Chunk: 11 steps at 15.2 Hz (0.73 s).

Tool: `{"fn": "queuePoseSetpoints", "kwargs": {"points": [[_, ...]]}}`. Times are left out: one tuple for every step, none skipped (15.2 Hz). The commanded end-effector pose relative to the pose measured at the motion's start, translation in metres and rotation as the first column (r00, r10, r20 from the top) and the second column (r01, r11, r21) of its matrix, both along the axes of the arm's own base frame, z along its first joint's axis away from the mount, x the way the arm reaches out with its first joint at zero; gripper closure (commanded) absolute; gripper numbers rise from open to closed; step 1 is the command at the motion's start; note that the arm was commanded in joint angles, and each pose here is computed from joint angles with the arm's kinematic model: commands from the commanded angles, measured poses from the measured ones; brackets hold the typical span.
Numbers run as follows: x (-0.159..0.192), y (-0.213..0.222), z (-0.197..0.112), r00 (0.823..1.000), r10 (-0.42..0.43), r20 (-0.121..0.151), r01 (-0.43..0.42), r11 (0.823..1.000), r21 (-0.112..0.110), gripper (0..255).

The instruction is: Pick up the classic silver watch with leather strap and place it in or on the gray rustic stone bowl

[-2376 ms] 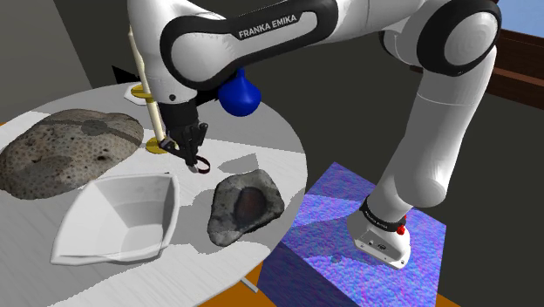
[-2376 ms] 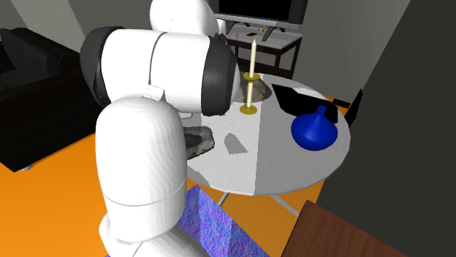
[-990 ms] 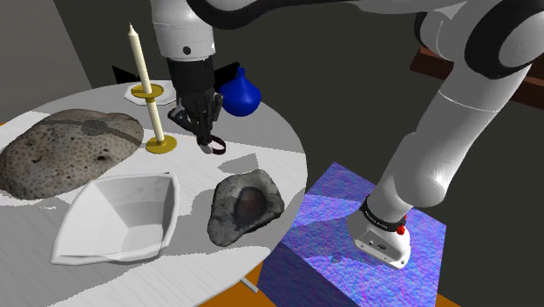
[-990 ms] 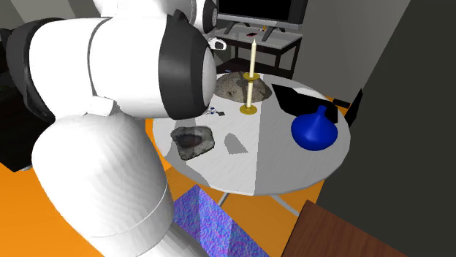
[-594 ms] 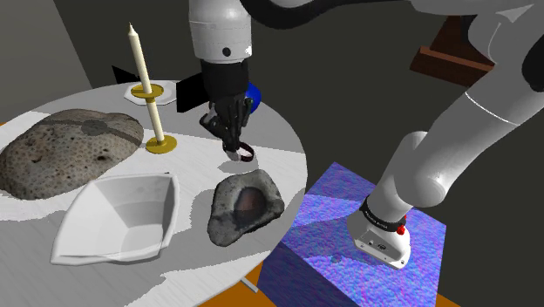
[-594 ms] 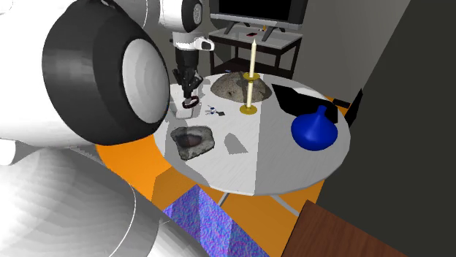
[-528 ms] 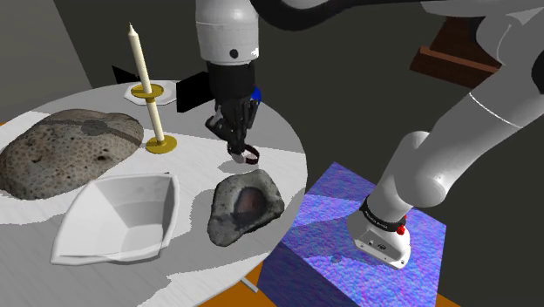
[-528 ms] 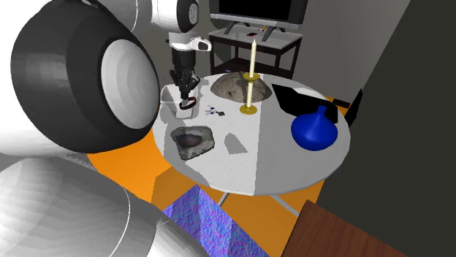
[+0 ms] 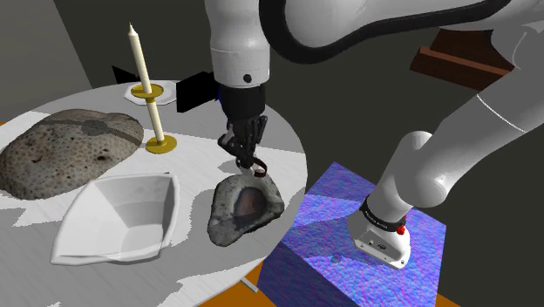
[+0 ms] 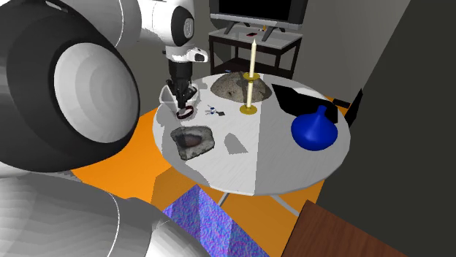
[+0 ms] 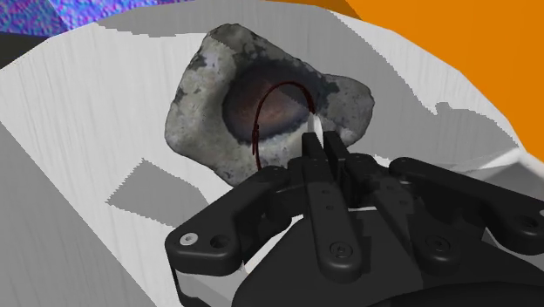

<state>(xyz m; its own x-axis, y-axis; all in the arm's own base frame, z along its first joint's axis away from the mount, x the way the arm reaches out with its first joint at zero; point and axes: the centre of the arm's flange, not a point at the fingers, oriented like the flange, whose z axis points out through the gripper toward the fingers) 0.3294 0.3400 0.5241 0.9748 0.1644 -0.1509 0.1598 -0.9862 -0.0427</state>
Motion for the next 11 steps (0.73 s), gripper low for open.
{"fn": "queuePoseSetpoints", "kwargs": {"points": [[0.001, 0.001, -0.011, 1.0, 0.0, 0.0, 0.0, 1.0, 0.0, 255], [0.001, 0.001, -0.017, 1.0, 0.0, 0.0, 0.0, 1.0, 0.0, 255], [0.001, 0.001, -0.022, 1.0, 0.0, 0.0, 0.0, 1.0, 0.0, 255], [0.001, 0.001, -0.027, 1.0, 0.0, 0.0, 0.0, 1.0, 0.0, 255], [0.001, 0.001, -0.033, 1.0, 0.0, 0.0, 0.0, 1.0, 0.0, 255], [0.001, 0.001, -0.038, 1.0, 0.0, 0.0, 0.0, 1.0, 0.0, 255], [0.001, 0.001, -0.043, 1.0, 0.0, 0.0, 0.0, 1.0, 0.0, 255], [0.001, 0.001, -0.048, 1.0, 0.0, 0.0, 0.0, 1.0, 0.0, 255], [0.001, 0.001, -0.054, 1.0, 0.0, 0.0, 0.0, 1.0, 0.0, 255], [0.001, 0.001, -0.059, 1.0, 0.0, 0.0, 0.0, 1.0, 0.0, 255], [0.001, 0.001, -0.069, 1.0, 0.0, 0.0, 0.0, 1.0, 0.0, 255]]}}
